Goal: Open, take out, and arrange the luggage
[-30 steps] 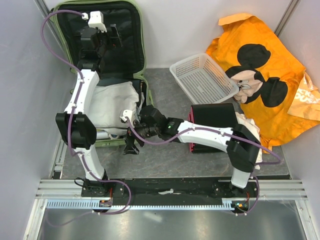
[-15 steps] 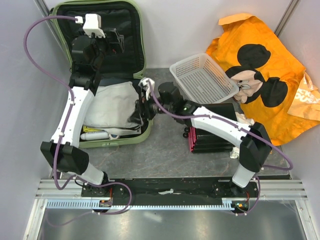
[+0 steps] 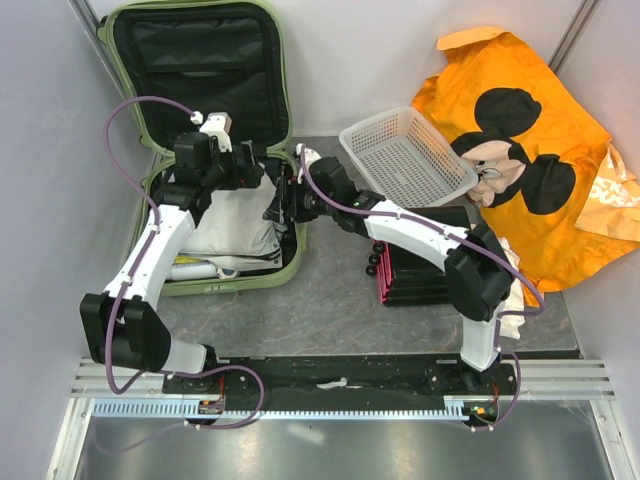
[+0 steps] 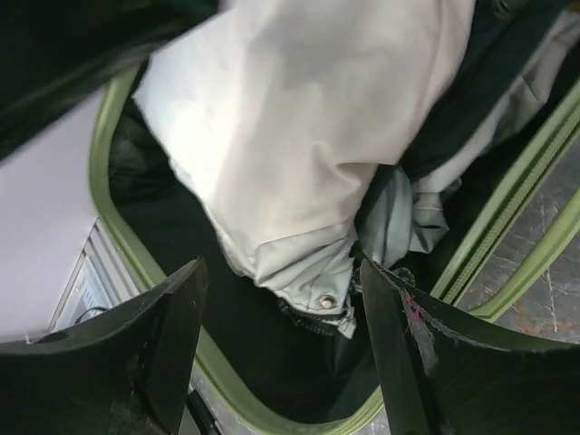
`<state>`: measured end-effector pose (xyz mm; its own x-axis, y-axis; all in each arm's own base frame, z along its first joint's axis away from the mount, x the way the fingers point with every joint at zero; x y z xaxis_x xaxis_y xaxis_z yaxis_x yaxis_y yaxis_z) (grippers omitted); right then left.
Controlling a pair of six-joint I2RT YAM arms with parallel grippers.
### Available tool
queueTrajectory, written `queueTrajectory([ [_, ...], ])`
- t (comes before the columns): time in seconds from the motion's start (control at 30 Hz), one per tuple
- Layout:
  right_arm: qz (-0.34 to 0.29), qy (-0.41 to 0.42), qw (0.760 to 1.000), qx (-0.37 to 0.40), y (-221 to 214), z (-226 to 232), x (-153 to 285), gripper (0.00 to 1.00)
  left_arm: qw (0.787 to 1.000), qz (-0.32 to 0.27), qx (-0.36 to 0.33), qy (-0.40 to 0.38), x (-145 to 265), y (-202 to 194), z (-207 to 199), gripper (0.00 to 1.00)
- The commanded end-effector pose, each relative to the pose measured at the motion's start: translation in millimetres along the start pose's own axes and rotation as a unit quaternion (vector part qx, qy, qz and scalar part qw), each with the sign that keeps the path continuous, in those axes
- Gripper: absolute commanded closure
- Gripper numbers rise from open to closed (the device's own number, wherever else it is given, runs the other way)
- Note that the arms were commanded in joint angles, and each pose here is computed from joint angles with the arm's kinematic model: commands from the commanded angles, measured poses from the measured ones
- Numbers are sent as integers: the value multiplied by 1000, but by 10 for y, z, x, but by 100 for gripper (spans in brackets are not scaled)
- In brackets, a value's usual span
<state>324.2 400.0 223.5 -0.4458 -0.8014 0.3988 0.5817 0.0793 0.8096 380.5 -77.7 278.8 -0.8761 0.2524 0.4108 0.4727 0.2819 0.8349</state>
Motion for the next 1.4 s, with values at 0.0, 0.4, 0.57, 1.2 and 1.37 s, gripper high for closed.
queueTrajectory([
  [0.0, -49, -51, 997, -22, 255, -82, -34, 24, 995, -4, 16, -97, 322, 330, -403, 1],
  [0.4, -30, -258, 964, 56, 1102, -1809, 790, 13, 999, -21, -13, -37, 508, 133, -169, 1],
  [0.57, 16, -290, 955, 57, 965, -2341, 923, 9, 999, -23, -11, -41, 526, 136, -183, 1],
  [1.2, 122, -110, 985, 61, 241, -2293, 205, 20, 998, -15, -1, -58, 522, 117, -233, 1],
  [1.37, 15, -66, 997, 25, 624, -2169, -202, 22, 999, -15, -2, -52, 521, 117, -215, 1],
])
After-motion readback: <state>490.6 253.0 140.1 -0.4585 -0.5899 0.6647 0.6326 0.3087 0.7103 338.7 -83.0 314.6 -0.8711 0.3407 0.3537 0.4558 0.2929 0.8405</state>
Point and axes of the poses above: each gripper's point midway between its finger pads, its own x axis back along the fingers, its own z axis along the line the jaws close on, y = z × x, the point moved 5 cm from there along x, back along the fingers, and after that the axes turned 12 degrees about x, right-handed, at the moved point
